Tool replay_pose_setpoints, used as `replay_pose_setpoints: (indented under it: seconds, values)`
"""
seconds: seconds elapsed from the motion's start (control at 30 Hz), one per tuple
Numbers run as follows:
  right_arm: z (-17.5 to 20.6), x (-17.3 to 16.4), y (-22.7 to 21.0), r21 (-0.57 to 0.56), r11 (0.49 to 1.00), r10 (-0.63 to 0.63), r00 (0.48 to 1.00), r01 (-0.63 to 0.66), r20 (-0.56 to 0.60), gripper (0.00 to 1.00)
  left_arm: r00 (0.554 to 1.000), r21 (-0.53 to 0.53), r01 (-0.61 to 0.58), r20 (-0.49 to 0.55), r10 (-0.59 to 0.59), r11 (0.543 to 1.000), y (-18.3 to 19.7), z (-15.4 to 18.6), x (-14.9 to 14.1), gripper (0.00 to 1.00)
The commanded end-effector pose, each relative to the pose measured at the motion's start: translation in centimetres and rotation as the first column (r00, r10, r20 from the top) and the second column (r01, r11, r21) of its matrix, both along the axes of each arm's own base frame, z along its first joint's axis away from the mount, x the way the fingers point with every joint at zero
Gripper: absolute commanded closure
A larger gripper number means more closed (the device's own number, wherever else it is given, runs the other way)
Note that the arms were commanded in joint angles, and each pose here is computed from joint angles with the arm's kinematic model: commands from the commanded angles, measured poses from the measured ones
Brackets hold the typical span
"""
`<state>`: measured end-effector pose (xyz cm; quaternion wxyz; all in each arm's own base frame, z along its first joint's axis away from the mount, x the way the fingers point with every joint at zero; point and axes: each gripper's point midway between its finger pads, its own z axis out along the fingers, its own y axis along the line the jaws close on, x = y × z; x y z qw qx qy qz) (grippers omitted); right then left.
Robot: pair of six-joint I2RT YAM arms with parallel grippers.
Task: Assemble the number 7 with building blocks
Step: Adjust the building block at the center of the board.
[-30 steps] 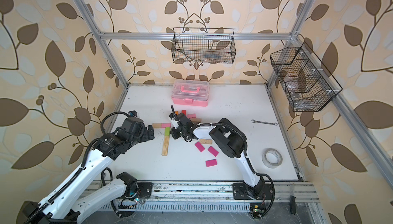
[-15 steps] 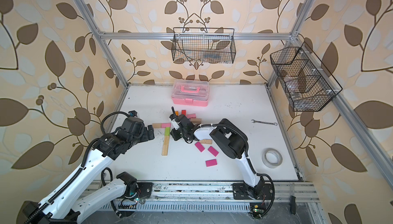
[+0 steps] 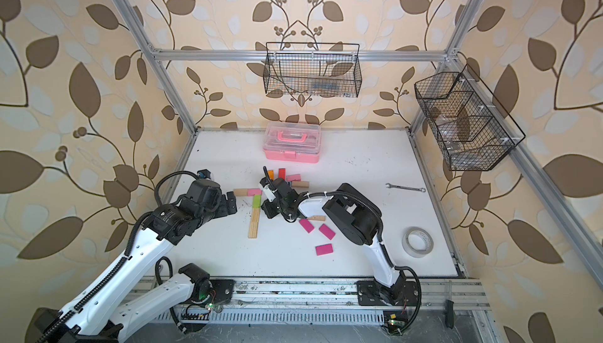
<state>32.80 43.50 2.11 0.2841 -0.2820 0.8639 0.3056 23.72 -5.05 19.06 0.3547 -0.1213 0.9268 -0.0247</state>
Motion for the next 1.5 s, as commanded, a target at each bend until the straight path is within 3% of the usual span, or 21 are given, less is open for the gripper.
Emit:
replay_pose_setpoints:
  seconds: [0.0, 1.47]
  values:
    - [-1.2, -1.2, -0.6, -0.039, 0.999, 0.008, 0.999, -0.009, -0.036, 0.86, 0.999, -0.011, -0.028, 0.021, 0.028, 1.000, 0.4, 0.6, 0.3, 0.01]
    - [-1.5, -1.5, -0.3, -0.039, 0.999, 0.019, 0.999, -0.021, -0.046, 0.86, 0.999, -0.015, -0.031, 0.025, 0.031, 0.999, 0.5, 0.6, 0.1, 0.01]
